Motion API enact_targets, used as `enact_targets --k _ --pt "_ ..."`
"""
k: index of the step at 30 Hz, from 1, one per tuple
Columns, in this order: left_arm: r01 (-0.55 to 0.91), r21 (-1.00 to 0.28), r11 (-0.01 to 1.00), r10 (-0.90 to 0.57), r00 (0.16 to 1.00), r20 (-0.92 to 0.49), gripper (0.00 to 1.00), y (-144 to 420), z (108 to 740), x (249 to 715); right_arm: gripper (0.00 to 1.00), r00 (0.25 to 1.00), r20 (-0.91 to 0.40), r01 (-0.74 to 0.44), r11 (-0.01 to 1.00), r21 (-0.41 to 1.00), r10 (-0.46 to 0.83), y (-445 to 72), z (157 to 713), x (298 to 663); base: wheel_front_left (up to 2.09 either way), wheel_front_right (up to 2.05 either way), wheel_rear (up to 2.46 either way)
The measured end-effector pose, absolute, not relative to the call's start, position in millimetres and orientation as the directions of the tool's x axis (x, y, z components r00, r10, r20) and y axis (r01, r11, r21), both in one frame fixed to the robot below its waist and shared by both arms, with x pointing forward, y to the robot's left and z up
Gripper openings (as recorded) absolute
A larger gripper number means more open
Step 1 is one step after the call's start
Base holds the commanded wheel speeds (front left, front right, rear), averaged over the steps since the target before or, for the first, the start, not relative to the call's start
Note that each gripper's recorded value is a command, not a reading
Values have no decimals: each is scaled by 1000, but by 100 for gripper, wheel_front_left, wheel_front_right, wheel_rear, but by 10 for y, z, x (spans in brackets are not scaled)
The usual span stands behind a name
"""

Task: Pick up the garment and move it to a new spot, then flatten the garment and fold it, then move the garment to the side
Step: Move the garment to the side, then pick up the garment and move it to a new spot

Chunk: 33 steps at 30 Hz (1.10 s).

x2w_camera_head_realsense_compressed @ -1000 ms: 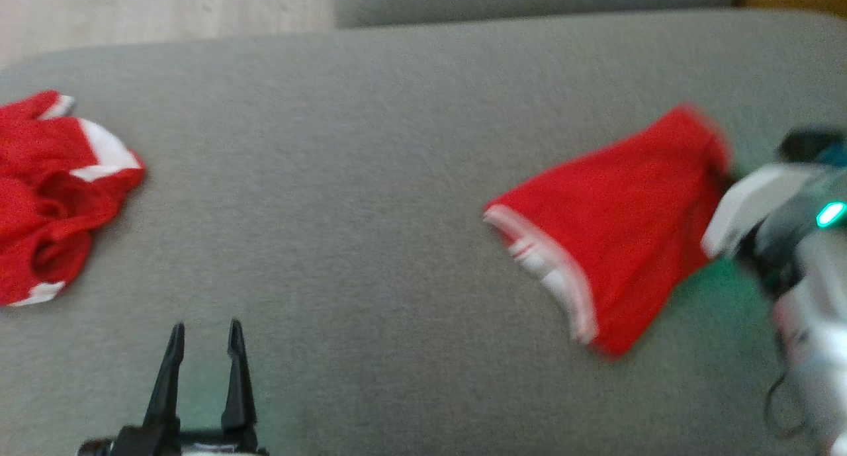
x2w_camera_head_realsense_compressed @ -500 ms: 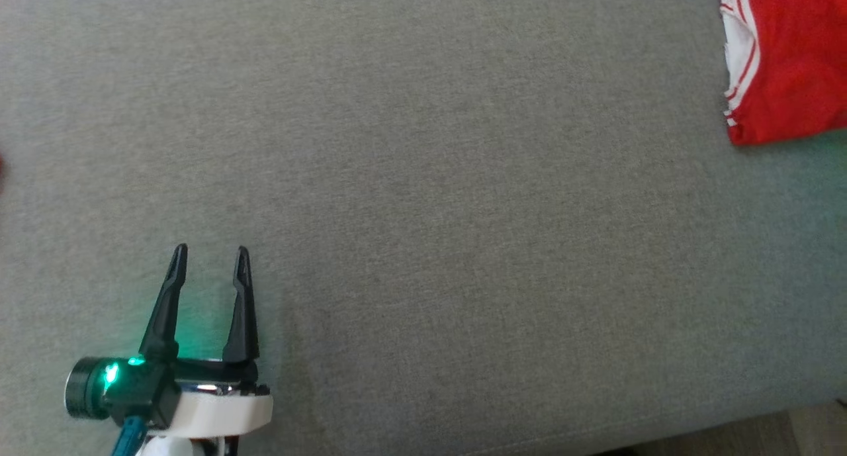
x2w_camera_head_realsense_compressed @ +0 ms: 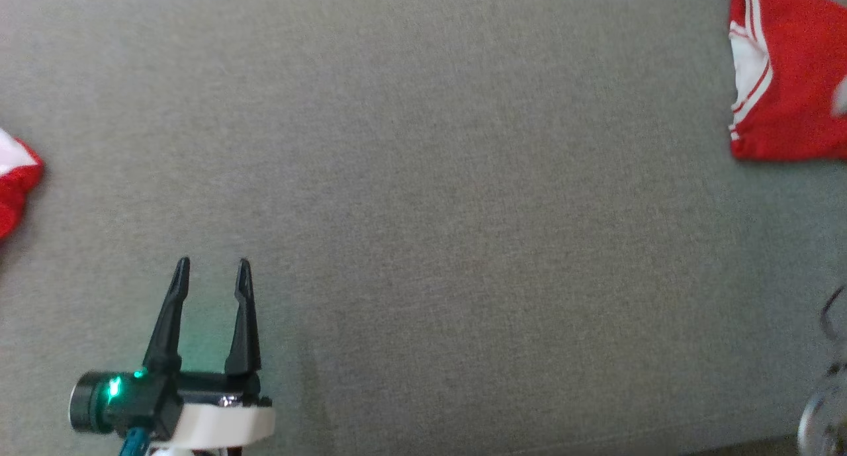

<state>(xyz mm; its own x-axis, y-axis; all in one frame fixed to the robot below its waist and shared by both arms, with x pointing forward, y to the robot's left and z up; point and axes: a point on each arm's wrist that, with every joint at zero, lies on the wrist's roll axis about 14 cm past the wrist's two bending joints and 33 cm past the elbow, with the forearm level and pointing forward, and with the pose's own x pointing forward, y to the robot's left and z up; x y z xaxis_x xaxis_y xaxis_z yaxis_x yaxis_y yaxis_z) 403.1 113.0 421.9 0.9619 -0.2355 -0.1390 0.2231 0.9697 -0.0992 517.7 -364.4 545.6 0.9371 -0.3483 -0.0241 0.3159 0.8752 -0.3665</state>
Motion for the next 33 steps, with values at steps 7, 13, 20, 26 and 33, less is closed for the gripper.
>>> enact_targets --k 7,13,20,26,33 --pt "151 -100 983 -162 981 -111 100 1327 4419 3751 100 987 84 157 942 -296 -138 -2882 5457 4806 0 0 0" --pt "70 -89 994 -78 993 -89 100 1568 4553 3416 100 997 72 40 977 -210 -25 -2401 5215 4179 0 0 0" --pt "-14 -80 997 9 998 -69 100 1826 4620 3014 100 998 -34 -61 991 -116 57 -1948 4755 3479 0 0 0" --pt "-51 -79 996 44 996 -84 100 1945 4563 2909 100 994 -65 -93 993 -78 88 -1785 4643 3336 0 0 0" --pt "-44 -80 996 36 995 -98 100 1937 4519 2912 100 994 -65 -88 994 -69 84 -1782 4642 3330 0 0 0"
